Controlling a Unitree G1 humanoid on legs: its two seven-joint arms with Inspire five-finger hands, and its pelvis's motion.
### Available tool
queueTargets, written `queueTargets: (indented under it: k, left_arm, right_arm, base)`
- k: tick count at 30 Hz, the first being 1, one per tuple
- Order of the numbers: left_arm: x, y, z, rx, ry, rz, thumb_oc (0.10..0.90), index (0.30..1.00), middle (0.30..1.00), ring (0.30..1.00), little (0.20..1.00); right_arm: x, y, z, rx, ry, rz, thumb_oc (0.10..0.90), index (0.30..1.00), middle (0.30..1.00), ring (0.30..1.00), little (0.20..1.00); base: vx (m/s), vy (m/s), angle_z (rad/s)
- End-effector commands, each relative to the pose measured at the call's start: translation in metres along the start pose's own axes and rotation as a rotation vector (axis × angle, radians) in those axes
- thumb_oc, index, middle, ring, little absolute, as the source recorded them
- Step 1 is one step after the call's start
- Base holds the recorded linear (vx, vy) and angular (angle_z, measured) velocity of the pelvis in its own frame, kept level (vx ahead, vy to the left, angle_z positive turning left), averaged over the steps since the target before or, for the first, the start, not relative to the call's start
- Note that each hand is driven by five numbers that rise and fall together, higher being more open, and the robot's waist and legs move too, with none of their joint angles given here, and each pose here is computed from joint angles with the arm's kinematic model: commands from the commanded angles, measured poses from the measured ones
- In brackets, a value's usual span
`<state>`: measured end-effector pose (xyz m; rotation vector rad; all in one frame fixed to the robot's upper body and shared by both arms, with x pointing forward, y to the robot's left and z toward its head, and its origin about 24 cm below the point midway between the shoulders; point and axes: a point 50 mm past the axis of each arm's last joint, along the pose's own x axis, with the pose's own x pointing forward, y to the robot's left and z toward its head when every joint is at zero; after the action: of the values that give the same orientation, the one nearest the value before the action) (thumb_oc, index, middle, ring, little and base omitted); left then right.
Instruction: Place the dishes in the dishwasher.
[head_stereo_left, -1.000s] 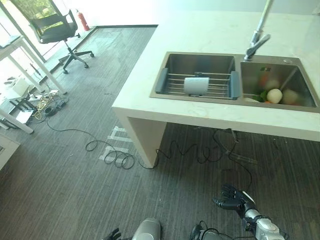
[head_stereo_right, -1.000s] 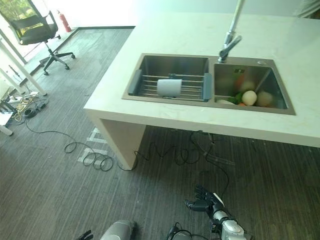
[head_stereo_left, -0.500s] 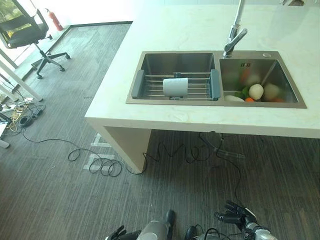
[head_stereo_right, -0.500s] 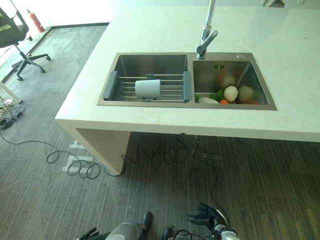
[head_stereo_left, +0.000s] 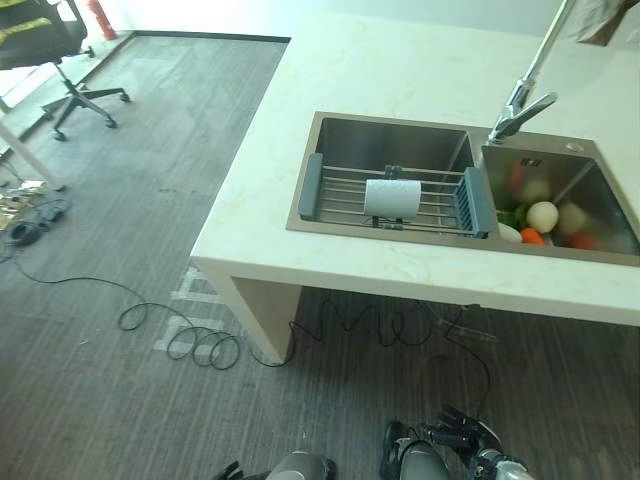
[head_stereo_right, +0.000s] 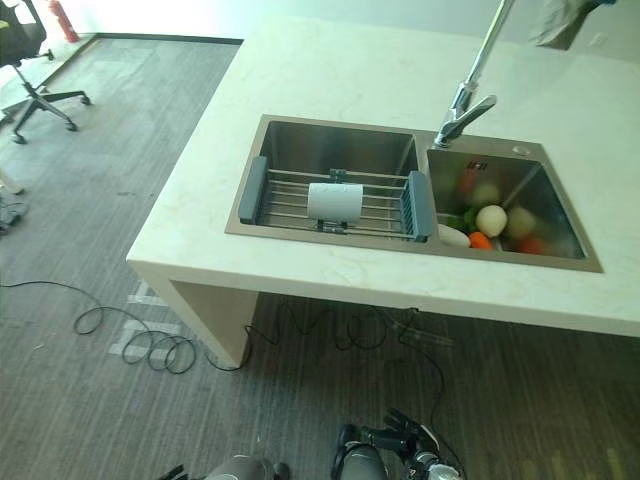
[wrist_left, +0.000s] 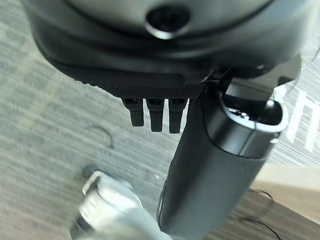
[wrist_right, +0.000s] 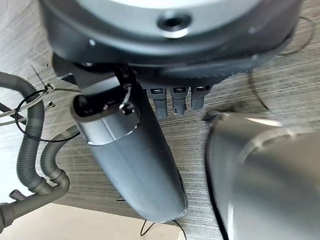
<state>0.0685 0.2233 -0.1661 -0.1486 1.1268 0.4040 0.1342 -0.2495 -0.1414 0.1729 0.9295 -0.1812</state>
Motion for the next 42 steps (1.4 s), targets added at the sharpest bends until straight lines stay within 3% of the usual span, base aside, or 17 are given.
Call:
queueTargets:
  k: [1,13,16,19,23,24,25,28,30,31,33,35,36,38,40,41,42]
  left_arm:
    - [0.001,0.013,0.013,-0.002,-0.062,0.053,0.800,0.900,0.900,0.900,0.900]
    - [0.001,0.008,0.021,-0.126,-0.140,0.064,0.800,0.900,0.900,0.900,0.900]
    - [-0.001,0.027,0.034,-0.258,-0.228,0.191,0.800,0.900,0.900,0.900,0.900]
    - [-0.010,0.065,0.059,-0.311,-0.395,0.351,0.800,0.900,0.900,0.900,0.900]
    - [-0.043,0.131,0.103,-0.260,-0.674,0.738,0.800,0.900,0.900,0.900,0.900]
    - [-0.065,0.162,0.126,-0.193,-0.793,0.878,0.800,0.900,0.900,0.900,0.900]
    - [-0.075,0.173,0.135,-0.172,-0.840,0.915,0.800,0.900,0.900,0.900,0.900]
    - [-0.156,0.228,0.208,0.043,-1.219,1.122,0.800,0.900,0.900,0.900,0.900]
    - [-0.177,0.233,0.226,0.119,-1.316,1.168,0.800,0.900,0.900,0.900,0.900]
    - [-0.226,0.234,0.267,0.273,-1.536,1.215,0.800,0.900,0.900,0.900,0.900]
    - [-0.249,0.229,0.286,0.332,-1.638,1.184,0.800,0.900,0.900,0.900,0.900]
    - [-0.281,0.213,0.313,0.433,-1.803,1.036,0.800,0.900,0.900,0.900,0.900]
    - [-0.295,0.200,0.326,0.479,-1.868,0.935,0.800,0.900,0.900,0.900,0.900]
    - [-0.322,0.160,0.357,0.558,-1.938,0.539,0.800,0.900,0.900,0.900,0.900]
    - [-0.324,0.145,0.364,0.580,-1.931,0.396,0.800,0.900,0.900,0.900,0.900]
    - [-0.316,0.110,0.373,0.727,-1.869,0.211,0.800,0.900,0.900,0.900,0.900]
    - [-0.311,0.092,0.375,0.787,-1.837,0.138,0.800,0.900,0.900,0.900,0.900]
  right_arm:
    - [-0.001,-0.016,0.025,0.009,-0.100,-0.032,0.800,0.900,0.900,0.900,0.900]
    - [-0.009,-0.041,0.023,0.039,-0.108,-0.136,0.800,0.900,0.900,0.900,0.900]
    - [-0.013,-0.047,0.016,0.093,-0.107,-0.153,0.800,0.900,0.900,0.900,0.900]
    - [-0.013,-0.046,0.013,0.060,-0.099,-0.141,0.800,0.900,0.900,0.900,0.900]
    - [-0.015,-0.052,0.014,0.028,-0.086,-0.146,0.800,0.900,0.900,0.900,0.900]
    - [-0.017,-0.054,0.012,0.029,-0.083,-0.148,0.800,0.900,0.900,0.900,0.900]
    - [-0.017,-0.054,0.012,0.031,-0.085,-0.147,0.800,0.900,0.900,0.900,0.900]
    - [-0.018,-0.054,0.007,0.055,-0.076,-0.156,0.800,0.900,0.900,0.900,0.900]
    - [-0.018,-0.053,0.004,0.055,-0.062,-0.156,0.800,0.900,0.900,0.900,0.900]
    - [-0.018,-0.051,-0.001,0.052,-0.040,-0.154,0.800,0.900,0.900,0.900,0.900]
    - [-0.018,-0.050,-0.003,0.049,-0.030,-0.153,0.800,0.900,0.900,0.900,0.900]
    - [-0.018,-0.050,-0.004,0.049,-0.019,-0.156,0.800,0.900,0.900,0.900,0.900]
    - [-0.018,-0.050,-0.005,0.050,-0.016,-0.156,0.800,0.900,0.900,0.900,0.900]
    - [-0.018,-0.051,-0.003,0.061,-0.020,-0.155,0.800,0.900,0.900,0.900,0.900]
    - [-0.018,-0.051,-0.002,0.066,-0.021,-0.152,0.800,0.900,0.900,0.900,0.900]
    - [-0.018,-0.051,-0.002,0.088,-0.026,-0.145,0.800,0.900,0.900,0.900,0.900]
    - [-0.018,-0.051,-0.002,0.107,-0.030,-0.144,0.800,0.900,0.900,0.900,0.900]
  base:
    - [0.13,-0.164,0.05]
    - [0.11,-0.025,0.15]
    - [0.10,0.270,-0.41]
    - [0.11,0.239,0.05]
    - [0.11,0.140,-0.20]
    - [0.09,0.018,-0.23]
    - [0.10,0.004,-0.12]
    - [0.06,-0.002,-0.18]
    - [0.06,-0.024,-0.12]
    - [0.09,-0.046,-0.06]
    - [0.05,-0.034,-0.06]
    - [0.04,-0.038,-0.12]
    - [0.05,-0.061,-0.17]
    - [0.06,-0.070,-0.18]
    - [0.04,-0.066,-0.21]
    - [0.04,-0.095,-0.27]
    - [0.04,-0.094,-0.22]
